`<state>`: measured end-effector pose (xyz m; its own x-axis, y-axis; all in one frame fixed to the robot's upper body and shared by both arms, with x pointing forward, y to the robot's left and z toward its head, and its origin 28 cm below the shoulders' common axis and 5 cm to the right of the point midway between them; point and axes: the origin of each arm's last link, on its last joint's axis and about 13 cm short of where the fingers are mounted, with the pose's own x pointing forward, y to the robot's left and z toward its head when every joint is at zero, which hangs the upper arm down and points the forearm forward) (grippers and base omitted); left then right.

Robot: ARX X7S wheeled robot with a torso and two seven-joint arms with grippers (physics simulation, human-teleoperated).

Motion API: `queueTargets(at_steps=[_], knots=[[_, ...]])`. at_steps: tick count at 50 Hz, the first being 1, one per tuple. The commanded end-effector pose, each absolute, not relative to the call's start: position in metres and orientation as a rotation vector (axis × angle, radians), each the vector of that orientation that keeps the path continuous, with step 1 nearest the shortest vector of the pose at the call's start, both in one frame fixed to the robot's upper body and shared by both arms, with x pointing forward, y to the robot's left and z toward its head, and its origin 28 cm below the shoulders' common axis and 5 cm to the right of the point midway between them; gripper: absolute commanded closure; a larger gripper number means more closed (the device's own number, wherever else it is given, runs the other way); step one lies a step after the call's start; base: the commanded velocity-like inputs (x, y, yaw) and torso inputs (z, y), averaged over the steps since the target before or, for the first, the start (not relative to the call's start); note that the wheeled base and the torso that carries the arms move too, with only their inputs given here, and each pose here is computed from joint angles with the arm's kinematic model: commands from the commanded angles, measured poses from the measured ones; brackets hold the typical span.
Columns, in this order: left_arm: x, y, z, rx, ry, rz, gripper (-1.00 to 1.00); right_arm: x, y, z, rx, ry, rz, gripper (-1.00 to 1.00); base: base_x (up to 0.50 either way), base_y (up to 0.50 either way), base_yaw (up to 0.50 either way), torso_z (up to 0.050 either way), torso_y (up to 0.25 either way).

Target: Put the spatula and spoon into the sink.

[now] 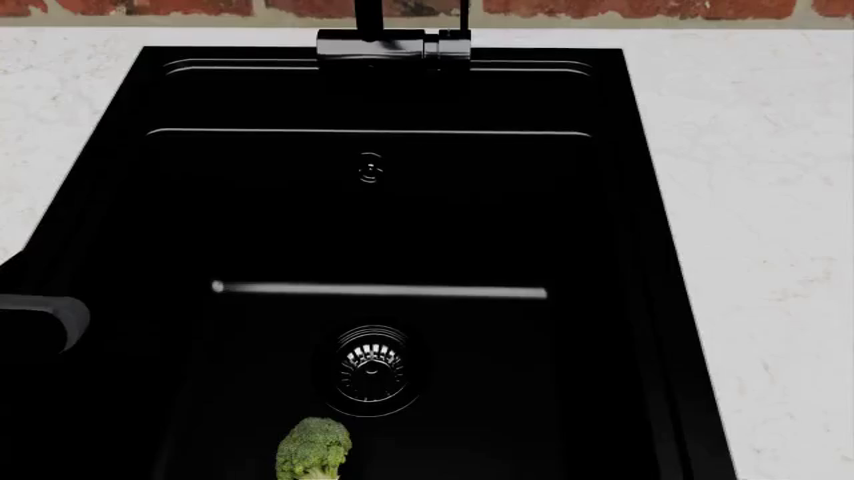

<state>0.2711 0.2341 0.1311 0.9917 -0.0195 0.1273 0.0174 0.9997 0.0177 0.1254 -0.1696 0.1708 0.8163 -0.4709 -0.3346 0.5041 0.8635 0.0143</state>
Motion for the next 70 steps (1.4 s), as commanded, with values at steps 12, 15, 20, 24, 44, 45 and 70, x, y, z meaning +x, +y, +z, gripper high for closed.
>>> queueTargets(at_steps=[12, 15, 20, 24, 44, 45, 70], knots=[[0.275, 0.239, 0.127, 0.015, -0.118, 0.011, -1.00, 0.111, -0.170, 0.137, 0.165, 0.492, -0.510, -1.00, 0.00, 0.00, 0.00, -0.002, -0.005], [0.275, 0.239, 0.127, 0.015, -0.116, 0.011, -1.00, 0.109, -0.170, 0.132, 0.193, 0.498, -0.507, -1.00, 0.00, 0.00, 0.00, -0.004, -0.004], [0.275, 0.238, 0.126, 0.019, -0.114, 0.009, -1.00, 0.107, -0.170, 0.125, 0.212, 0.503, -0.511, -1.00, 0.01, 0.00, 0.00, -0.004, -0.008], [0.275, 0.237, 0.127, 0.020, -0.114, 0.008, -1.00, 0.105, -0.171, 0.122, 0.220, 0.510, -0.514, -1.00, 0.00, 0.00, 0.00, -0.003, -0.005], [0.274, 0.238, 0.125, 0.014, -0.112, 0.011, -1.00, 0.113, -0.165, 0.148, 0.100, 0.384, -0.473, 1.00, 0.00, 0.00, 0.00, -0.004, -0.005], [0.274, 0.238, 0.125, 0.014, -0.111, 0.010, -1.00, 0.114, -0.165, 0.150, 0.098, 0.378, -0.469, 1.00, 0.00, 0.00, 0.00, 0.000, 0.000], [0.275, 0.240, 0.127, 0.018, -0.116, 0.015, -1.00, 0.163, -0.143, 0.245, -0.200, 0.148, -0.302, 1.00, 0.00, 0.00, 0.00, -0.001, -0.002]])
